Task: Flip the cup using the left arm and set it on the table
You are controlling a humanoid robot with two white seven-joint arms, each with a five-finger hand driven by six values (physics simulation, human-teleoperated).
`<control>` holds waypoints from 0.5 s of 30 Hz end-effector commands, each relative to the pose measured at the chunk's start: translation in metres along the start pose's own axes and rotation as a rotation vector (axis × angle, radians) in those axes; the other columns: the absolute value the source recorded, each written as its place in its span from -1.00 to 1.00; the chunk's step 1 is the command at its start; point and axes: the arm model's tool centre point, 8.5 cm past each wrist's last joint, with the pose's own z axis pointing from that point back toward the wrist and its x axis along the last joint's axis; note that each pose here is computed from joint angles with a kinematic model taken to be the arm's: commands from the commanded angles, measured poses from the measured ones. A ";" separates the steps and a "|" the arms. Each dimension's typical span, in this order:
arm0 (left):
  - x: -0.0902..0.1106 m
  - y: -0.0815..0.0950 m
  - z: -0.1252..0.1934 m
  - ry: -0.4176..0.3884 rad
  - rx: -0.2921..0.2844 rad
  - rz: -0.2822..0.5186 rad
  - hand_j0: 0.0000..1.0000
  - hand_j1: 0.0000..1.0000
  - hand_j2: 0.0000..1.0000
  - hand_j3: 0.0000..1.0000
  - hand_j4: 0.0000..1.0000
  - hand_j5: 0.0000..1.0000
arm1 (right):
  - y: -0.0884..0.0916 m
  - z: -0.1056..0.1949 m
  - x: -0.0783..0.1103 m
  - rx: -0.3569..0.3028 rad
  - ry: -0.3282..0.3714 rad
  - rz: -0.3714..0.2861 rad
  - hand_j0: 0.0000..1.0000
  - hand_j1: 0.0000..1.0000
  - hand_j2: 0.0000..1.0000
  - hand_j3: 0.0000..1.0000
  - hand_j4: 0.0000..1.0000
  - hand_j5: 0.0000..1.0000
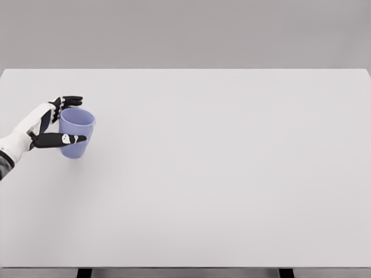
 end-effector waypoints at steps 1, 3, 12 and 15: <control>0.004 0.000 -0.003 -0.019 0.011 0.015 0.67 0.67 0.67 0.67 0.67 0.67 | 0.000 0.000 0.000 0.000 0.000 0.000 1.00 1.00 1.00 1.00 1.00 1.00; 0.003 0.001 -0.002 -0.022 0.019 0.022 0.67 0.67 0.67 0.67 0.67 0.67 | 0.000 0.000 0.000 0.000 0.001 0.000 1.00 1.00 1.00 1.00 1.00 1.00; 0.002 -0.001 -0.002 -0.021 0.017 0.025 0.70 0.70 0.70 0.70 0.70 0.70 | 0.000 0.000 0.000 0.000 0.000 0.000 1.00 1.00 1.00 1.00 1.00 1.00; 0.003 -0.001 -0.001 -0.025 0.017 0.023 0.87 0.87 0.87 0.87 0.87 0.87 | 0.000 0.000 0.000 0.000 0.000 0.000 1.00 1.00 1.00 1.00 1.00 1.00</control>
